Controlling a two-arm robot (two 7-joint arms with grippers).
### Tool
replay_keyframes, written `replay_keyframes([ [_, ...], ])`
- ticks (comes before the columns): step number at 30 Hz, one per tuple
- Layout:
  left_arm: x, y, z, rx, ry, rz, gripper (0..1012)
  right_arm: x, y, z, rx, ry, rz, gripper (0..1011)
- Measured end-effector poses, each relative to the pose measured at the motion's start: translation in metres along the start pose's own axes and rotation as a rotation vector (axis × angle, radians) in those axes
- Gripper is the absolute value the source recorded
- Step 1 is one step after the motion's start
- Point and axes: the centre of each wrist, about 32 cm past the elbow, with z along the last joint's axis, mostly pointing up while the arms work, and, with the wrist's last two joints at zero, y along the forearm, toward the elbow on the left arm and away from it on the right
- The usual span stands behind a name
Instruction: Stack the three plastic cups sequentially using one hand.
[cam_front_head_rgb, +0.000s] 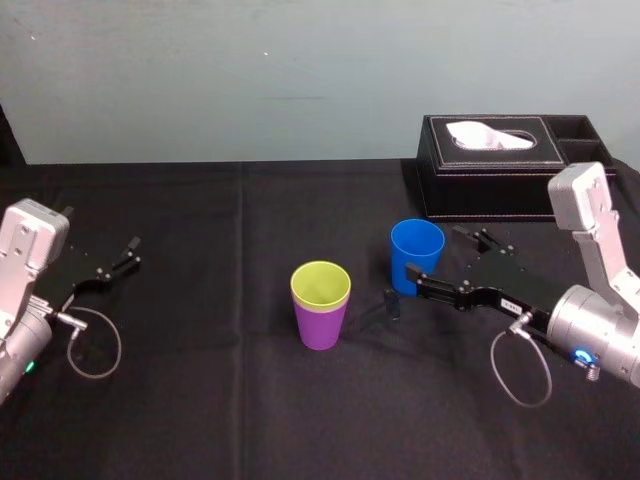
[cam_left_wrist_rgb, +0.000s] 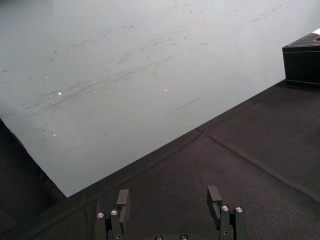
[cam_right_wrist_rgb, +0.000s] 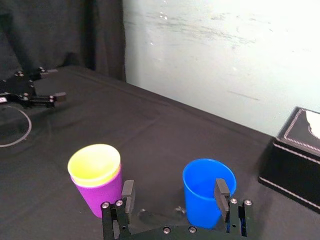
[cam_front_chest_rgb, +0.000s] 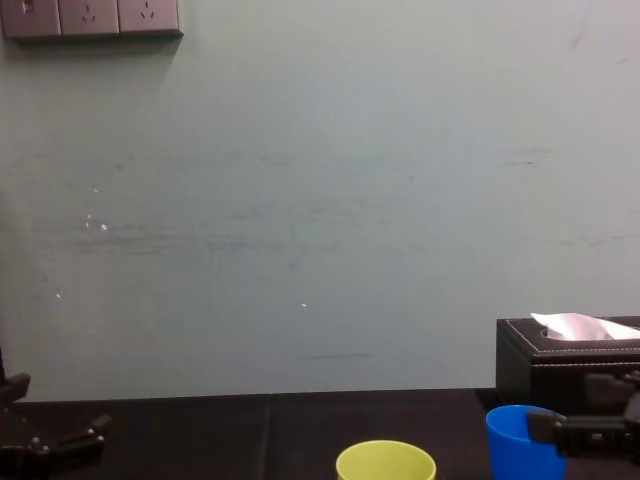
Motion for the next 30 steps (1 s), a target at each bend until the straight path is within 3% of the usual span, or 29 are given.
replay_keyframes([
  [1,0.0000,0.000,0.000,0.000,0.000,0.000,1010,0.0015,-0.003,-0.007,-0.008,0.005,-0.017,1003],
  [11,0.0000,0.000,0.000,0.000,0.000,0.000,1010,0.0058,-0.006,-0.023,-0.041,0.011,-0.064,1003],
  [30,0.0000,0.000,0.000,0.000,0.000,0.000,1010,0.0097,0.007,-0.040,-0.088,0.049,-0.099,1003],
])
